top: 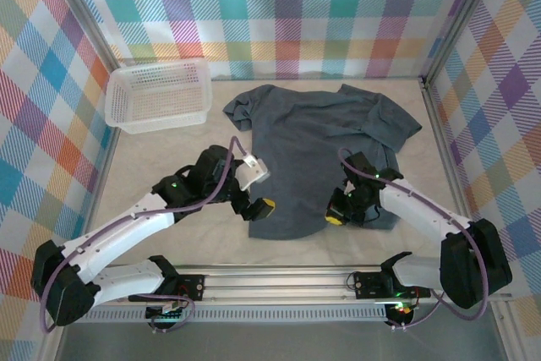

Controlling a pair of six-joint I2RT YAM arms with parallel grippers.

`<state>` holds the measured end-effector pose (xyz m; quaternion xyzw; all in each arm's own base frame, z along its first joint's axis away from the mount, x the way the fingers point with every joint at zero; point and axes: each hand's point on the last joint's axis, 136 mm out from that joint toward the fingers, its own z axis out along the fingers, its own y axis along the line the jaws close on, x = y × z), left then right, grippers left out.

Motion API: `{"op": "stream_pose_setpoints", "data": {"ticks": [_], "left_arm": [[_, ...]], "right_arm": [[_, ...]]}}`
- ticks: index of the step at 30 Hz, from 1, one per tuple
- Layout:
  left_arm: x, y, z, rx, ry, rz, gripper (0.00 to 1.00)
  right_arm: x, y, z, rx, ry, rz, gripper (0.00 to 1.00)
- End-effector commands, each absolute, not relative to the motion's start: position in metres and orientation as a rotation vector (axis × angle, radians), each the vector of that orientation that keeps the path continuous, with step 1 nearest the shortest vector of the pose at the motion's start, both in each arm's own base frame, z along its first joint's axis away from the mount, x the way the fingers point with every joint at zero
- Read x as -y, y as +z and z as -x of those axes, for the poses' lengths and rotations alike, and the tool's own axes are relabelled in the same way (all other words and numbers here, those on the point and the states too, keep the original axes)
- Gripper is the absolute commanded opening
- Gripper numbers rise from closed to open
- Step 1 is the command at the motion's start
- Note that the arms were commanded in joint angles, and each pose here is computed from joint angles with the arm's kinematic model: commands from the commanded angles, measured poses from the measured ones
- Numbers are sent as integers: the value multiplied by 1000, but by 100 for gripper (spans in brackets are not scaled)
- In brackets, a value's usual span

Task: Fold the inside-out t-shirt

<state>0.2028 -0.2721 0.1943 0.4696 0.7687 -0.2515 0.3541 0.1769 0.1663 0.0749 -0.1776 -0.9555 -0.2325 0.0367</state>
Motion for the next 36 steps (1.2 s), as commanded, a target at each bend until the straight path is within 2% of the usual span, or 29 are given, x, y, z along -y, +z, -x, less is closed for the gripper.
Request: {"op": "stream_pose_setpoints", "data": {"ticks": [1,7,12,14,17,24,28,29,32,36], "left_arm": [[299,173,-182,-1931,-713,-1340,100],[356,134,-180,-1862,-694,-1440,100],[392,102,-200,-1830,-645,-1391,100],[396,99,-208,-1819,-622,-1363,97],[397,100,-217,-1813,-584,-1337,83],[390,106,-211,-1819,-604,-1342,27],[386,105,-210,-1837,-607,-1336,4],[385,104,-210,-1844,-610,-1332,0],[387,102,-210,-1858,-632,-1320,0],[392,97,-209,-1876,-668,-1306,0]], "right_arm": [[-174,104,-191,2988,-779,493,0],[-178,106,-199,2990,-772,471,0],[-179,110,-200,2998,-797,475,1],[-179,111,-199,2995,-802,478,1],[-178,110,-197,2994,-801,486,2],[-173,103,-195,2997,-764,502,7],[-171,101,-195,3005,-749,496,9],[-171,101,-195,3010,-745,493,10],[-167,98,-195,3025,-722,490,18],[-160,88,-190,3035,-674,509,16]]}}
